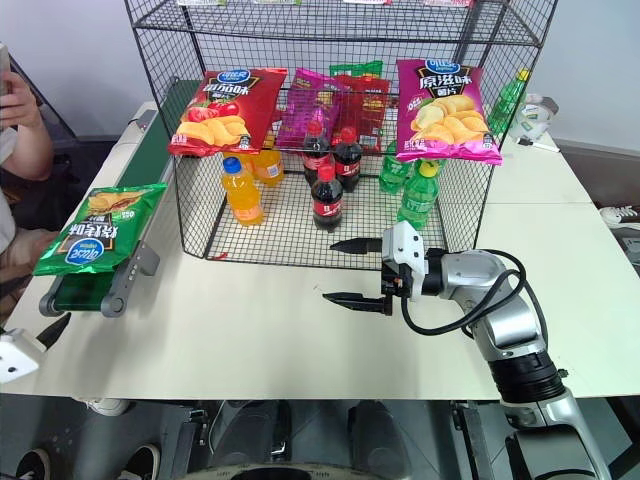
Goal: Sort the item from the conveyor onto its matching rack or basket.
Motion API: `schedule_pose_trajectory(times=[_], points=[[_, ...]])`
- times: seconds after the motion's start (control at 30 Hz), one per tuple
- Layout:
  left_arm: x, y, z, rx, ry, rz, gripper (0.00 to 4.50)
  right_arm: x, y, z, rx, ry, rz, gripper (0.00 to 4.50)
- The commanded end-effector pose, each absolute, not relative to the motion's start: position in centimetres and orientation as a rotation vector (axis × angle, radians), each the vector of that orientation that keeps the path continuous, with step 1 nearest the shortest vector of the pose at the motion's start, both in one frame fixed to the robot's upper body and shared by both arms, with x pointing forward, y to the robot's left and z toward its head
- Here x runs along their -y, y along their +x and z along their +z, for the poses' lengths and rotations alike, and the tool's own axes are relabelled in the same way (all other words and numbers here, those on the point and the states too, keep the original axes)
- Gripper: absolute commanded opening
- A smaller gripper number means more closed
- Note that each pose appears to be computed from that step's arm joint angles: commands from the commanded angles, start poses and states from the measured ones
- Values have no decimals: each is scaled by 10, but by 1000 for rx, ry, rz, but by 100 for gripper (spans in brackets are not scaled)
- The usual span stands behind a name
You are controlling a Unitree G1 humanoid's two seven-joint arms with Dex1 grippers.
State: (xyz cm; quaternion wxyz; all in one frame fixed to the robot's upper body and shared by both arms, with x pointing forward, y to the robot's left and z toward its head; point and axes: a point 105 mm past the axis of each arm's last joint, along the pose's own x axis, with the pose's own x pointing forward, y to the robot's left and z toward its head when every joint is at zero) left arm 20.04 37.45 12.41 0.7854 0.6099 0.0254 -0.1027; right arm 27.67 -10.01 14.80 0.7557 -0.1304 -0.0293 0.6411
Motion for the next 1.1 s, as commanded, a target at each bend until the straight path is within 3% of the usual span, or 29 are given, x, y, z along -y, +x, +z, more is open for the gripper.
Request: schedule_pose_trajectory(times=[0.03,0.63,0.73,0.97,1.0,1.1], points=[[-375,205,131,-35,1332,-216,450,103,278,156,103,-306,1380,420],[-367,216,123,-34,1292,-257,450,114,285,160,115,-338,1317,420],[-366,217,122,-32,1278,-269,371,116,286,161,116,-344,1305,426],[-366,218,125,-21,1265,-272,23,121,290,162,122,-354,1276,426],[-366,218,127,-13,1257,-268,3,121,290,162,121,-355,1275,426],[-365,220,141,35,1210,-245,3,122,291,162,124,-357,1272,426]])
